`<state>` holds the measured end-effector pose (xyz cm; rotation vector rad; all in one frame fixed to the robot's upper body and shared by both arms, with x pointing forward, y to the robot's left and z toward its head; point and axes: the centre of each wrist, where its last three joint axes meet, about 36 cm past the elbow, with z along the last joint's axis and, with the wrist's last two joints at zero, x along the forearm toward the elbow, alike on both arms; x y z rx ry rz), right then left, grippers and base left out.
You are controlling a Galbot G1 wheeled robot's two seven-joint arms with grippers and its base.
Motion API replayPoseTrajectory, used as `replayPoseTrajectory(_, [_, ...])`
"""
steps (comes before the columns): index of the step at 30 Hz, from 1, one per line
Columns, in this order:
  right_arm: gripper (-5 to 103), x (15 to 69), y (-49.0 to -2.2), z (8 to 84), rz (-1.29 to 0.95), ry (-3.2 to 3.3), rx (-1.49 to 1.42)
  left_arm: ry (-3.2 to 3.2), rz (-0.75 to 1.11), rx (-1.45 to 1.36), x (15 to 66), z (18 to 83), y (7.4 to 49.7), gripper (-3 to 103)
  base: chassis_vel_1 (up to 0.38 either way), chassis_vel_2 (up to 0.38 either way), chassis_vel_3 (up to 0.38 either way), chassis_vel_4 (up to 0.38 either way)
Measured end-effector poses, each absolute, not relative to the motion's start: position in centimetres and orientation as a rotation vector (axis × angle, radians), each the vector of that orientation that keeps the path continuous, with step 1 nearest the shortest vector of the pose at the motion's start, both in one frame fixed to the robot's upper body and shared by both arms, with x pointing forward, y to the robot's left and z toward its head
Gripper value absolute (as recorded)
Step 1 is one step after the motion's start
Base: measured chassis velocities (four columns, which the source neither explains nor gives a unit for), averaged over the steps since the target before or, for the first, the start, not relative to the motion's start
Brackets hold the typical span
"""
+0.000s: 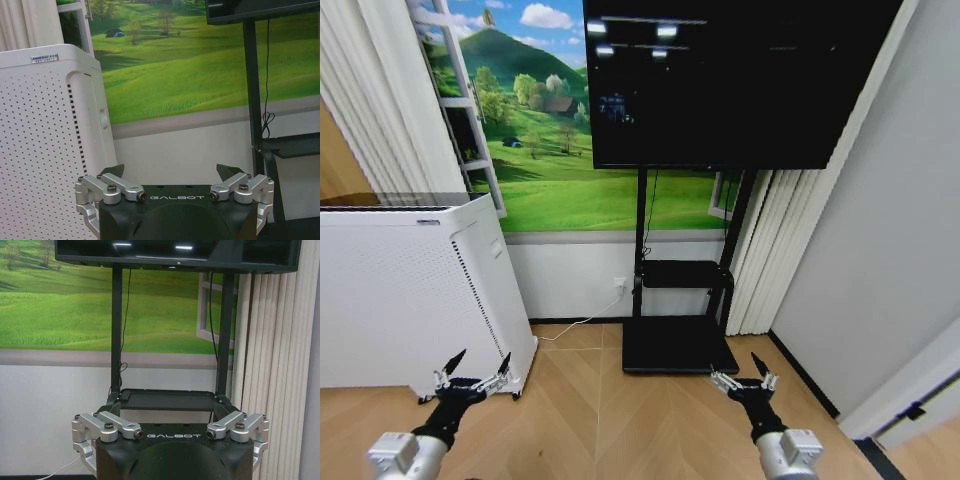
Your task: Pick up the trash bin and place the garbage on the floor into it.
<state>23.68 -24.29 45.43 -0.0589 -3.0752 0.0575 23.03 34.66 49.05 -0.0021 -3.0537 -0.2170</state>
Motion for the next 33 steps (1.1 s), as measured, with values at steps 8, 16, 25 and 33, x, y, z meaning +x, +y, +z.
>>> replayPoseTrajectory(8, [100,23.68,-24.29,45.43,0.058,-3.075,-0.059,-3.054,-0.217,-0.002,23.03,49.05,34.66,100,0.0,0.0,0.0,0.0])
replayPoseTrajectory(16, [100,23.68,-24.3,45.44,0.058,-3.075,-0.059,-3.054,-0.217,-0.002,23.03,49.05,34.66,100,0.0,0.0,0.0,0.0])
replayPoseTrajectory(25, [100,23.68,-24.3,45.43,0.058,-3.075,-0.059,-3.054,-0.217,-0.002,23.03,49.05,34.66,100,0.0,0.0,0.0,0.0])
replayPoseTrajectory(33, [100,23.69,-24.3,45.44,0.058,-3.075,-0.059,-3.054,-0.217,-0.002,23.03,49.05,34.66,100,0.057,-0.059,-0.052,0.066])
